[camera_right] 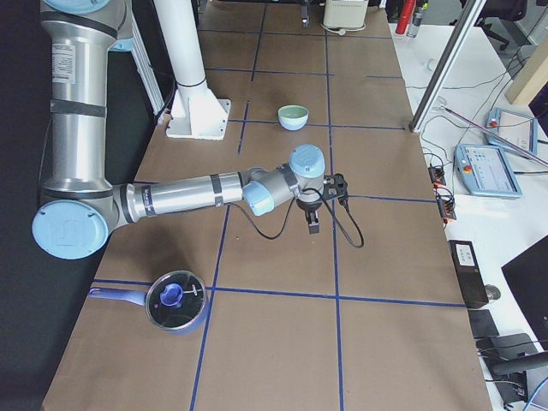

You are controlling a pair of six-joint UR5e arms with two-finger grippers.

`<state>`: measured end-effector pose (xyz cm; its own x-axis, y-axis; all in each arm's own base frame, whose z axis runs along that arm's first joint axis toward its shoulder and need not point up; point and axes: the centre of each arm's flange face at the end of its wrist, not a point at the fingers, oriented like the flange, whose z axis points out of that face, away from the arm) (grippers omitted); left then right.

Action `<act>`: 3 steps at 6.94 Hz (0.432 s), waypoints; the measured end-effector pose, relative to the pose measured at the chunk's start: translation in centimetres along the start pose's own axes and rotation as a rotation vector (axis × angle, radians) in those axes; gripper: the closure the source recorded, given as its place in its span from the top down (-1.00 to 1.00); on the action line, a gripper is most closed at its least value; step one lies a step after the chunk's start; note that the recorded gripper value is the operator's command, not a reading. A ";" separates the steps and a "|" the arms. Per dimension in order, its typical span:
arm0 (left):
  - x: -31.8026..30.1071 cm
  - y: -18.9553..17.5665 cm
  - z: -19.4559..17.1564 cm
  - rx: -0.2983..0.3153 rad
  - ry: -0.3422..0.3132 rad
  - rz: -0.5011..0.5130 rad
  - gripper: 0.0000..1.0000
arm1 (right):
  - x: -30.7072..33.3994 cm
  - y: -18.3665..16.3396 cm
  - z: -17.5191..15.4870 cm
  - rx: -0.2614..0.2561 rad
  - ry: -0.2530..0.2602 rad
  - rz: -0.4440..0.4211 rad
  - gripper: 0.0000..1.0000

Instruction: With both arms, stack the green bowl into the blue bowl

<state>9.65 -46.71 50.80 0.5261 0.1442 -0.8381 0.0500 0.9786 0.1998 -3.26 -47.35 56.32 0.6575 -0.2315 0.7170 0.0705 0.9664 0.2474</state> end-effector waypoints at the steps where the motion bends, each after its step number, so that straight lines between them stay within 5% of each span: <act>1: -7.9 0.1 -2.1 0.006 -0.028 0.055 0.72 | 5.1 1.5 -1.9 -0.052 0.052 -0.076 1.00; 3: -17.0 0.3 -5.8 -0.031 -0.178 0.107 0.72 | 9.9 3.9 -3.9 -0.139 0.076 -0.102 1.00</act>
<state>-4.20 -48.03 62.21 0.6687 0.2222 -0.7095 -0.0393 0.9635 0.2647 6.48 -45.48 61.88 0.6959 -0.3251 0.6404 0.2390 0.9457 0.2204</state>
